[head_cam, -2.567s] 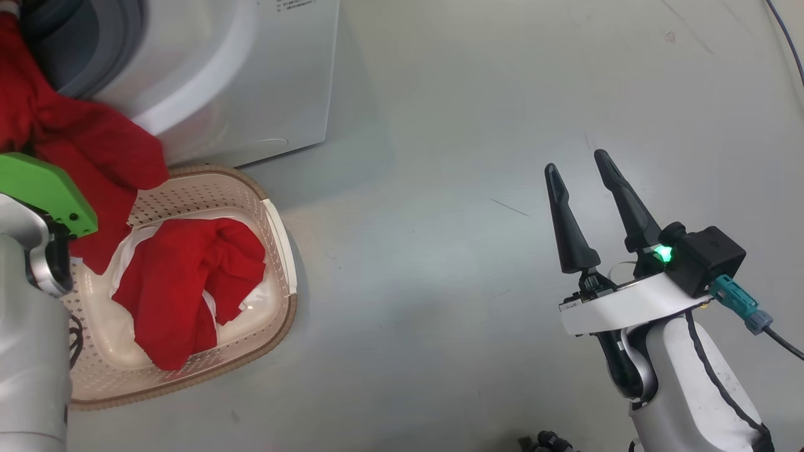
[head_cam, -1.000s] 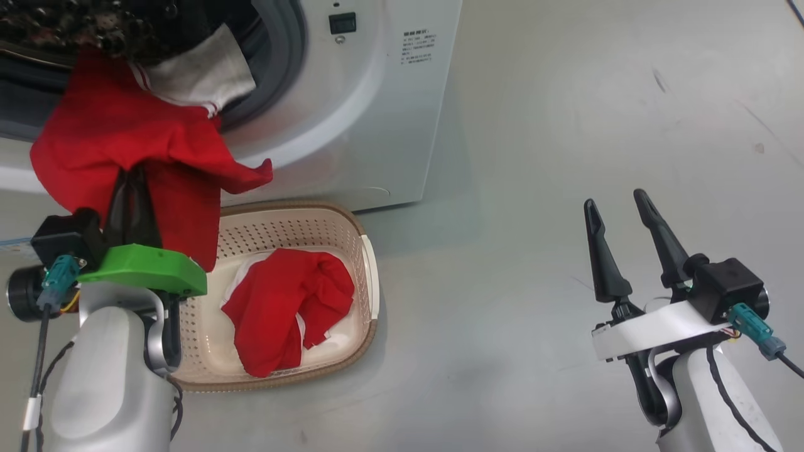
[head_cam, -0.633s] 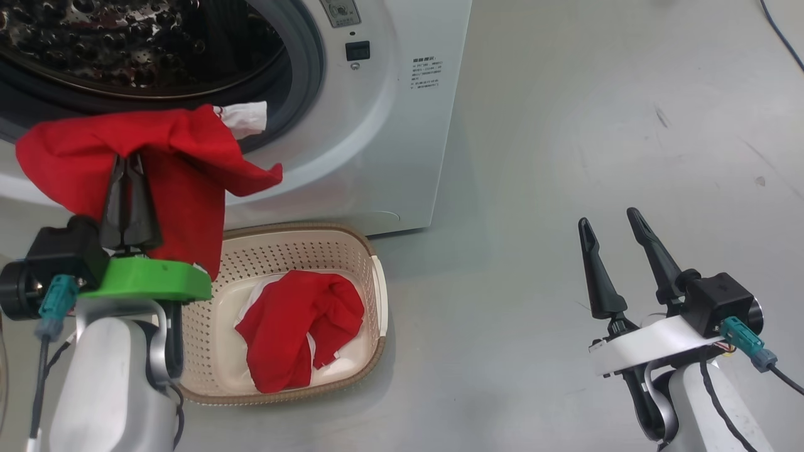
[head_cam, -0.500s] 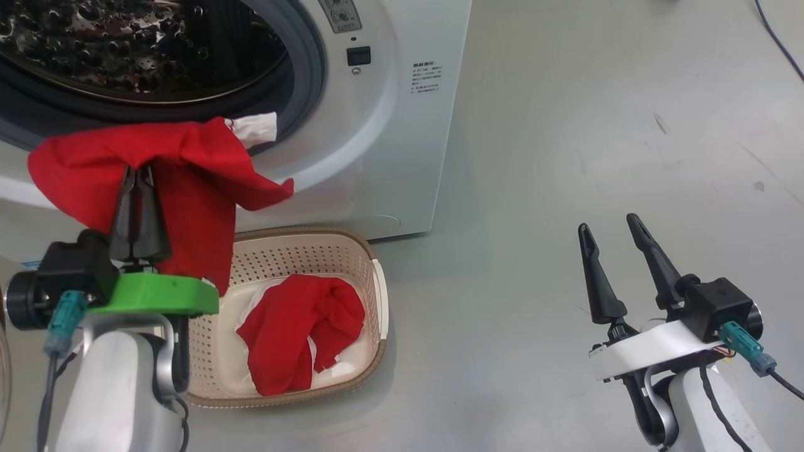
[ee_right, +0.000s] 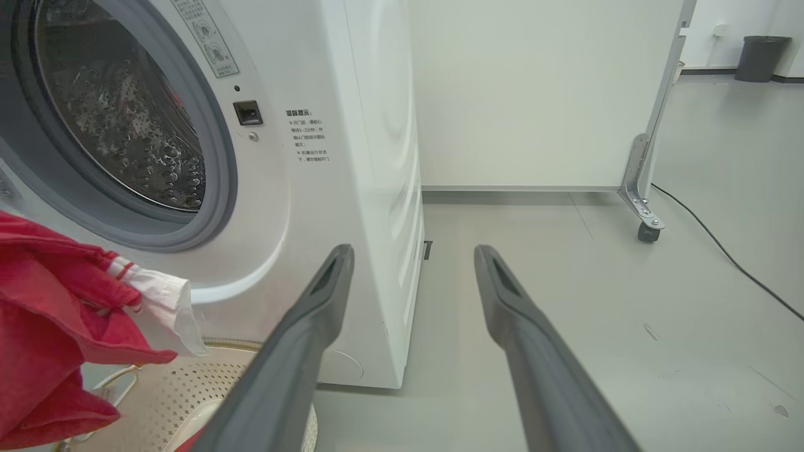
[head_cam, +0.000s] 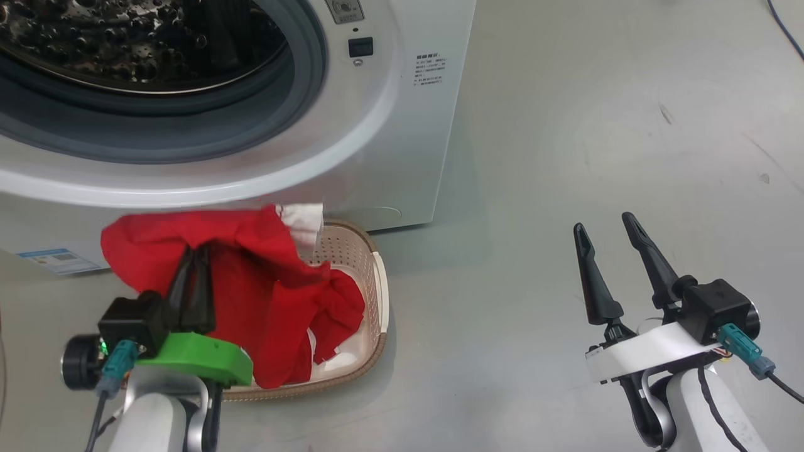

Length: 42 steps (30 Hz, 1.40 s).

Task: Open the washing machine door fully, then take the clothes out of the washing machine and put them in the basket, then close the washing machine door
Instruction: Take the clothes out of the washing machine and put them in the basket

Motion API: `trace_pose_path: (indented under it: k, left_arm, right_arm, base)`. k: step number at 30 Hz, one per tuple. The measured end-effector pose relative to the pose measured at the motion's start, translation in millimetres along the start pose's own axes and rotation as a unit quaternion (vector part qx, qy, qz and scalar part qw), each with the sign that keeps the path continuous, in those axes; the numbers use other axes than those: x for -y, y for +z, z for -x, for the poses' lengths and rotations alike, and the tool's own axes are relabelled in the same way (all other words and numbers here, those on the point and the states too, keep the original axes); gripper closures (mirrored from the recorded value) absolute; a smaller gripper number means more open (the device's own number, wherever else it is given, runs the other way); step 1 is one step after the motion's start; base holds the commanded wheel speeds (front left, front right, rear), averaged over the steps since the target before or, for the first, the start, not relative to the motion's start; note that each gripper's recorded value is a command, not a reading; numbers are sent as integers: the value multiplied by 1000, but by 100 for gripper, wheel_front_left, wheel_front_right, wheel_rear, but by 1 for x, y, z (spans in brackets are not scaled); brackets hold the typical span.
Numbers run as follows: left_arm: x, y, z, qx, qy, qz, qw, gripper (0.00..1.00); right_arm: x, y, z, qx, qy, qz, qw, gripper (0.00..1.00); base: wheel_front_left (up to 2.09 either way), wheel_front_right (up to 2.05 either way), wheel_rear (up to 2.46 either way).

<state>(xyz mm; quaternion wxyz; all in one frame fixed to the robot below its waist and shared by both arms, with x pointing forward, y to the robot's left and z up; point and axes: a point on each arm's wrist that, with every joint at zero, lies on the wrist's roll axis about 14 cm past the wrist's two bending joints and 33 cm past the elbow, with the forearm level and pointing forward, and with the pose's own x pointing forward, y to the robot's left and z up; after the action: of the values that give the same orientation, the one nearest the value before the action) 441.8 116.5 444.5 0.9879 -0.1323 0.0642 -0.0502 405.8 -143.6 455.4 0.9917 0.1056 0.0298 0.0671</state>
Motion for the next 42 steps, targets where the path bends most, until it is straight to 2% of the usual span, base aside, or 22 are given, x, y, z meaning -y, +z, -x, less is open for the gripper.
trace_pose_path:
  k: [10, 17, 27, 34, 35, 36, 37, 38, 42]
  left_arm:
    - [-4, -76, 11, -128, 10, 19, 992, 100]
    - [-2, -127, 17, -214, 7, 19, 977, 100]
    - [5, -163, -13, -266, -14, 2, 964, 100]
    - [-11, -201, -27, -325, 5, -1, 946, 100]
    - [-12, -206, -28, -330, 8, -1, 944, 81]
    - [-13, -209, -29, -335, 10, -2, 942, 56]
    - [-14, -213, -30, -339, 12, -2, 941, 7]
    - [-15, -216, -31, -344, 12, -5, 939, 0]
    - [-18, -226, -33, -355, 15, -9, 935, 0]
  right_arm:
    - [6, -8, -2, -10, -8, 0, 1000, 0]
    - [17, -13, -7, -16, -22, 2, 1000, 0]
    - [31, -22, -15, -26, -37, 1, 999, 0]
    - [45, -30, -21, -35, -54, 3, 998, 0]
    - [47, -31, -21, -36, -56, 3, 998, 0]
    - [49, -32, -20, -38, -60, 3, 998, 0]
    - [51, -33, -20, -38, -63, 2, 997, 0]
    - [53, -33, -21, -39, -65, 2, 997, 0]
    - [60, -35, -18, -43, -76, 4, 996, 0]
  base:
    - [0, 0, 0]
    - [0, 0, 0]
    - [0, 0, 0]
    - [0, 0, 0]
    - [0, 0, 0]
    - [0, 0, 0]
    - [0, 0, 0]
    - [0, 0, 0]
    - [0, 0, 0]
